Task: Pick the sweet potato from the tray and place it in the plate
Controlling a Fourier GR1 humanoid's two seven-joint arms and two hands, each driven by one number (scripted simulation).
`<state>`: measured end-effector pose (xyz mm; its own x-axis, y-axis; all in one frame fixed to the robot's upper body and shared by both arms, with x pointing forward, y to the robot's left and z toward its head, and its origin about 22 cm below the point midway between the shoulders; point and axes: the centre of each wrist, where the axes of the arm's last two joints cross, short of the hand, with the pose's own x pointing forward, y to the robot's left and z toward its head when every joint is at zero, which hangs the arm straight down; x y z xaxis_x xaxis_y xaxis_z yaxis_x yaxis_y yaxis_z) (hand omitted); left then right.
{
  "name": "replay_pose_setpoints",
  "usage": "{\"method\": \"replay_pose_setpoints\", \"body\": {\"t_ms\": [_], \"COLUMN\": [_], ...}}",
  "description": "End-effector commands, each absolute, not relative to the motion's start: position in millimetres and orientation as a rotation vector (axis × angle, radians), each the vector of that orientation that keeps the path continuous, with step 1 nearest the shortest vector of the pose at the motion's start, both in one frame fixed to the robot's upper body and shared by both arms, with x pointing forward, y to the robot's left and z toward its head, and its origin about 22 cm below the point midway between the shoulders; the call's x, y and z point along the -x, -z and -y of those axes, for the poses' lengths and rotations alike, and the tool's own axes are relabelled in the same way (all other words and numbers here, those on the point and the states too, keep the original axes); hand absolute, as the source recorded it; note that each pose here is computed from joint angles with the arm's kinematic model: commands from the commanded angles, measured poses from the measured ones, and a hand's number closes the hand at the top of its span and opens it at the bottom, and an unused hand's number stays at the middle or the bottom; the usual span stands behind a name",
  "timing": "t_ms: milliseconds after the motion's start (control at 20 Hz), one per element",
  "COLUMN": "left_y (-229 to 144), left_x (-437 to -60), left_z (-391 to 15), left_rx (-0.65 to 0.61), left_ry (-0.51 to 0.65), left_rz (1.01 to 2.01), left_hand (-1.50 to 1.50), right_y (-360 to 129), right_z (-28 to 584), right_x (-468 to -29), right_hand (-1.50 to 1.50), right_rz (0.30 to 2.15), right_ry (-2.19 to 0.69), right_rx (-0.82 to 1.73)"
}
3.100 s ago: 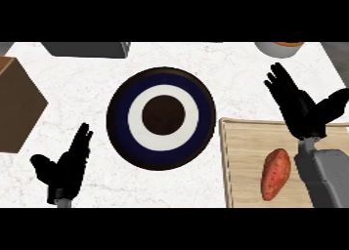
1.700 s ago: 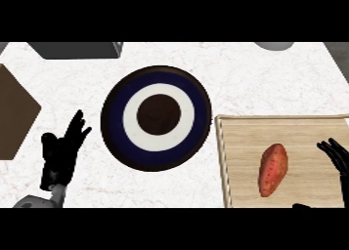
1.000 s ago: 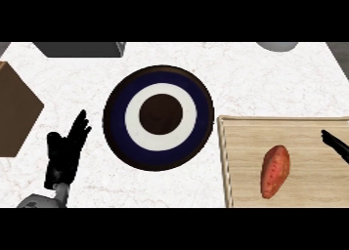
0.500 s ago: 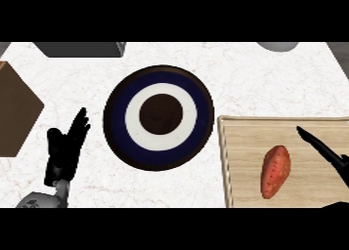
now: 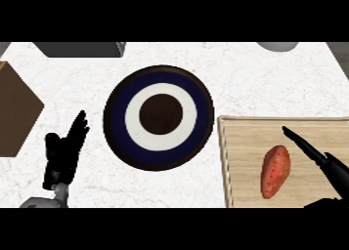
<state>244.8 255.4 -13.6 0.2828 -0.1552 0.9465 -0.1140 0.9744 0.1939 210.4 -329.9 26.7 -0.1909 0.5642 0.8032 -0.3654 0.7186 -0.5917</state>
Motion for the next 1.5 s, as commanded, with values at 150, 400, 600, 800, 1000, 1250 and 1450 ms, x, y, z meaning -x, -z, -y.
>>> {"method": "replay_pose_setpoints", "body": {"t_ms": [150, 400, 600, 800, 1000, 1250, 1450], "left_y": [23.5, 12.6, 19.7, 13.5, 24.2, 6.2, 4.2], "left_x": [-255.0, -249.3, -253.0, -247.4, -258.2, -254.5, -257.1], "left_z": [-244.8, -247.9, -253.5, -263.8, -256.4, -243.2, -239.1], "left_rx": [-0.236, -0.259, -0.259, -0.238, -0.251, -0.220, -0.216], "left_ry": [0.042, 0.036, 0.023, 0.026, 0.032, 0.082, 0.110], "left_rz": [1.287, 1.281, 1.293, 1.284, 1.281, 1.306, 1.307], "left_hand": [0.00, 0.00, 0.00, 0.00, 0.00, 0.00, 0.00], "right_y": [-25.2, -12.2, 1.1, 6.0, -3.7, -18.1, -27.6], "right_z": [312.7, 307.8, 326.1, 313.5, 311.0, 204.8, 178.6], "right_x": [-219.4, -227.2, -222.8, -225.5, -240.4, -262.4, -273.8], "right_hand": [-1.50, -1.50, 1.50, 1.50, 1.50, 1.50, 1.50], "right_rz": [1.555, 1.519, 1.582, 1.638, 1.633, 1.498, 1.407], "right_ry": [-0.842, -0.889, -0.920, -0.889, -0.856, -0.866, -0.866], "right_rx": [0.174, 0.164, 0.183, 0.248, 0.330, 0.622, 0.796]}}
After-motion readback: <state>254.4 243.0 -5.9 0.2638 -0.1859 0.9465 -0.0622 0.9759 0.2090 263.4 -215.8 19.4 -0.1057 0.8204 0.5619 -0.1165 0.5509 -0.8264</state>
